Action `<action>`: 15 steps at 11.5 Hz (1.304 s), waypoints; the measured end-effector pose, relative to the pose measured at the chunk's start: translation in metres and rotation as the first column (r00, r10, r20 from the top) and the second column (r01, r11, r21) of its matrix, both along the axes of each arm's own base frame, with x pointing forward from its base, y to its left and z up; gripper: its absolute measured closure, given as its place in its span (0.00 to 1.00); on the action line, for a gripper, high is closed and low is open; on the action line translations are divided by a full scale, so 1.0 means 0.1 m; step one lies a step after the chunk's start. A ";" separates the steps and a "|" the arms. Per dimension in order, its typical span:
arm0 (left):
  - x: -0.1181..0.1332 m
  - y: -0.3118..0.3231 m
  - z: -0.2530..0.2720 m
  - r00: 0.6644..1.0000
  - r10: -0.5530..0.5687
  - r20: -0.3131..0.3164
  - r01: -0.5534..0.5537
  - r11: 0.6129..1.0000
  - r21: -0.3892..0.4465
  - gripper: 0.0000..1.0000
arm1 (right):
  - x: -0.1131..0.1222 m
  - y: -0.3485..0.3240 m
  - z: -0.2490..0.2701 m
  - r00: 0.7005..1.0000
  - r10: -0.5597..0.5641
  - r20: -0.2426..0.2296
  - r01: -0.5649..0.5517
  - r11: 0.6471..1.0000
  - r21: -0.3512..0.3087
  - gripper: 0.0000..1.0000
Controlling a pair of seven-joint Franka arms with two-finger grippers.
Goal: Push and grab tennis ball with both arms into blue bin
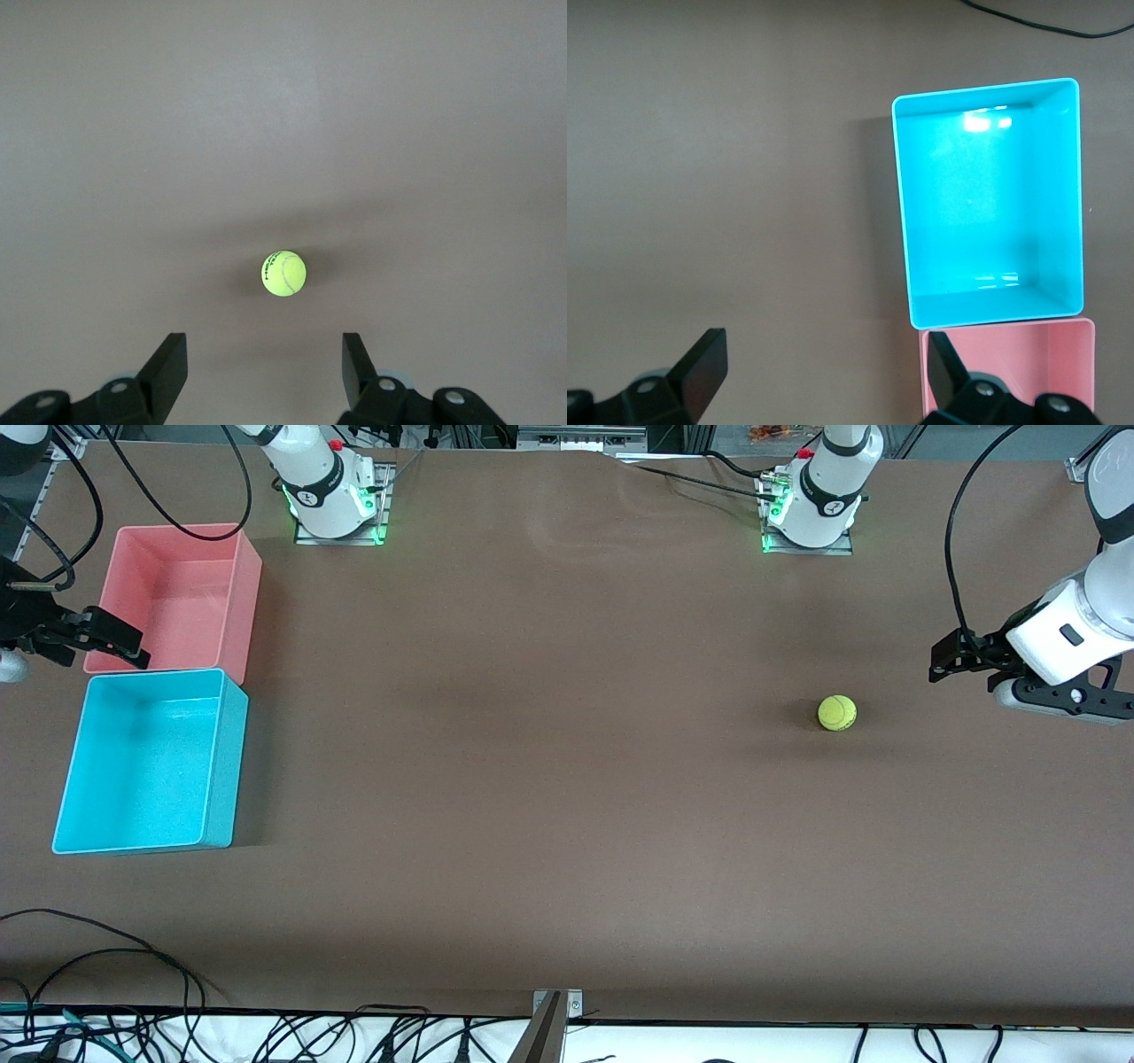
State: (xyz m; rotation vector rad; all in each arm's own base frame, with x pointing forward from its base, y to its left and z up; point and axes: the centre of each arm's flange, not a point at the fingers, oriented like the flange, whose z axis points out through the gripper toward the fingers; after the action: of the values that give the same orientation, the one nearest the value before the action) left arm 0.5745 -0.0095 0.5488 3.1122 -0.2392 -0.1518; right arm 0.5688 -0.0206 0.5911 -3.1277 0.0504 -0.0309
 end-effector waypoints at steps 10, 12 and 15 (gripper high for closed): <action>0.00 0.01 -0.01 1.000 0.002 -0.004 -0.002 1.000 0.000 0.17 | 0.00 0.00 0.00 1.000 0.000 0.000 0.000 1.000 0.000 0.00; -0.02 0.01 -0.02 1.000 0.012 -0.021 -0.012 1.000 0.002 0.43 | 0.00 0.00 0.00 1.000 0.000 0.000 0.000 1.000 0.000 0.00; -0.08 0.19 -0.05 0.985 0.158 -0.066 -0.157 0.987 0.025 0.80 | 0.00 0.00 0.00 1.000 0.000 0.000 0.000 1.000 0.000 0.00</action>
State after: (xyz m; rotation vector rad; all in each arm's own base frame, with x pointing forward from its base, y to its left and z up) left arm 0.5669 0.0094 0.5436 3.1209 0.0098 -0.2573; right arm 0.5688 -0.0209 0.5912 -3.1278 0.0512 -0.0314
